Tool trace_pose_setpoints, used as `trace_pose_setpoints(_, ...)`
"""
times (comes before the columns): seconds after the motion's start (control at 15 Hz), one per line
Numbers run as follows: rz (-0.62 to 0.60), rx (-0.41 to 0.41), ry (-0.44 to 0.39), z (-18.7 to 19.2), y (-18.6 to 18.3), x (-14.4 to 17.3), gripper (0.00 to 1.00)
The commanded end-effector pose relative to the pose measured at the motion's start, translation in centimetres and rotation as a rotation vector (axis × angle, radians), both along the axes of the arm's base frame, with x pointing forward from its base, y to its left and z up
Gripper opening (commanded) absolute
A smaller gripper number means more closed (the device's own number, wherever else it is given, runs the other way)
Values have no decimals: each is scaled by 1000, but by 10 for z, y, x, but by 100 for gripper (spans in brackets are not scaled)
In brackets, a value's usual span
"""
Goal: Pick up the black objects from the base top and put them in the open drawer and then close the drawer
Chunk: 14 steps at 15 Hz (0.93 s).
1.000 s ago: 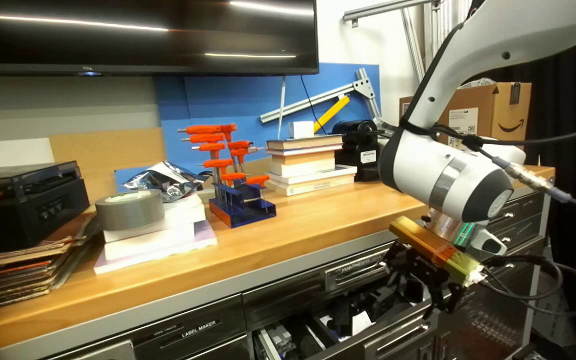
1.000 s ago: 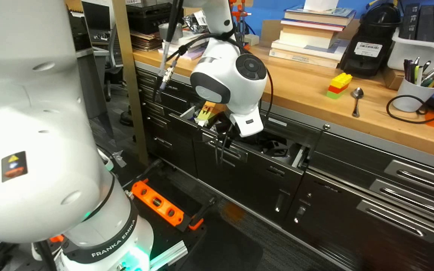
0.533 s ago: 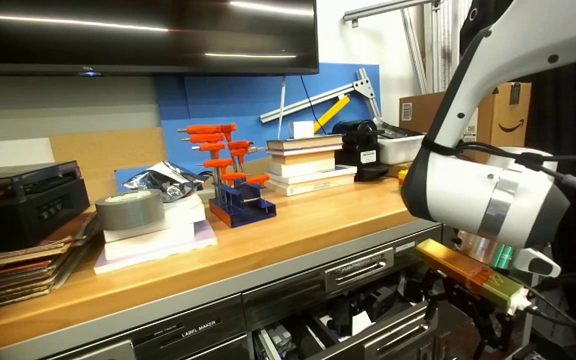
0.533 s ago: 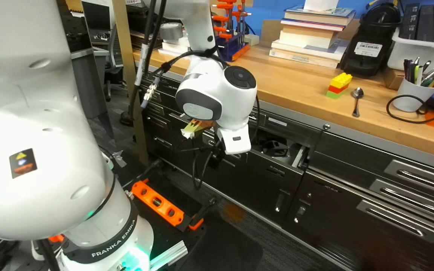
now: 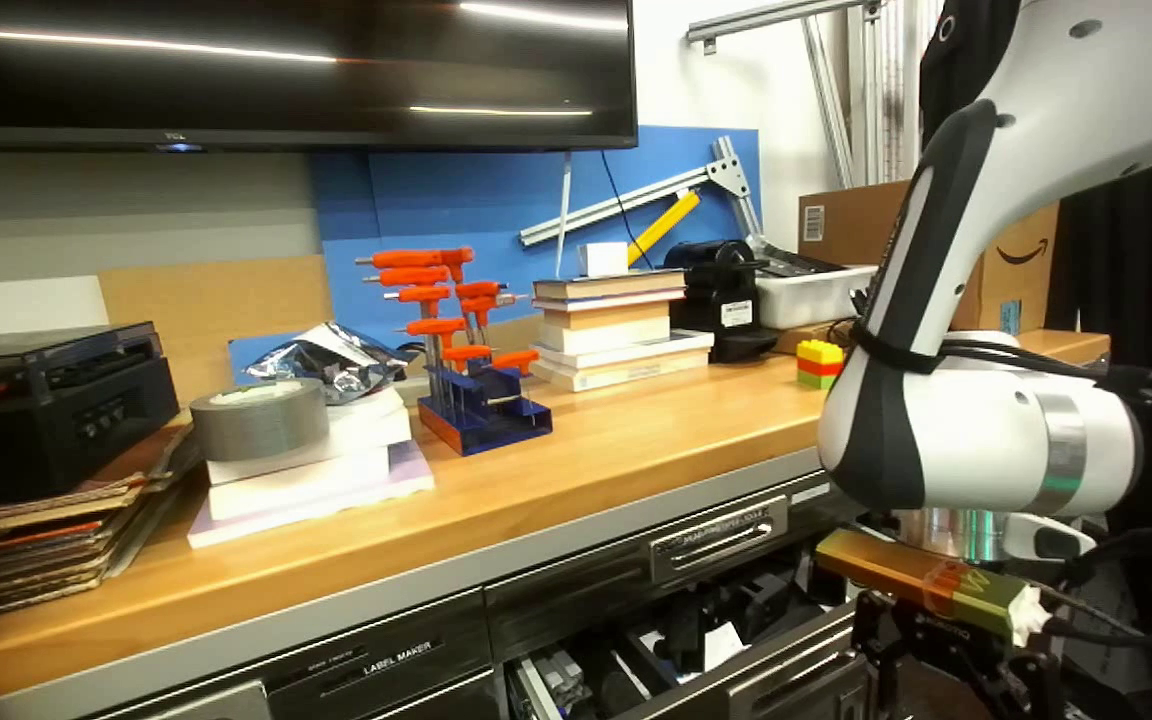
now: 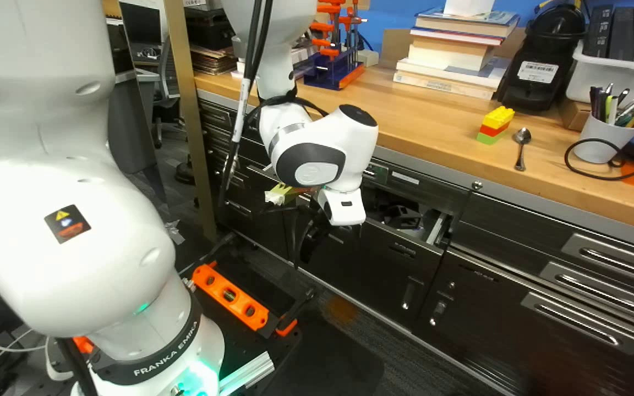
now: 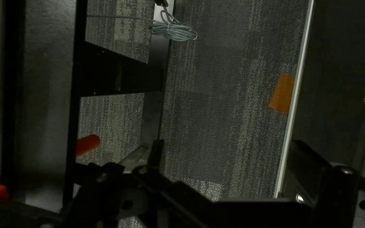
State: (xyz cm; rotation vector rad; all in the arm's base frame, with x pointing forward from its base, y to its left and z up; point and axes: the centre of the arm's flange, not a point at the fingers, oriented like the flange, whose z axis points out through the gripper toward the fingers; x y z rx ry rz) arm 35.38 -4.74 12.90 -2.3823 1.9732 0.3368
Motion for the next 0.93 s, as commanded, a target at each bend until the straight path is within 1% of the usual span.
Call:
trace_pose_setpoints(0.0, 60, 9, -7, 16, 8, 36, 100)
trace_pose_setpoints(0.2, 92, 28, 7, 16, 14, 55, 100)
trace_pose_setpoints(0.47, 125, 51, 37, 10, 19, 66, 100)
trace_pose_setpoints(0.53, 135, 65, 22, 5, 22, 70, 100)
trace_pose_setpoints(0.73, 166, 100, -59, -16, 34, 86, 100)
trace_pose_setpoints(0.87, 174, 118, -123, -20, 40, 93, 100)
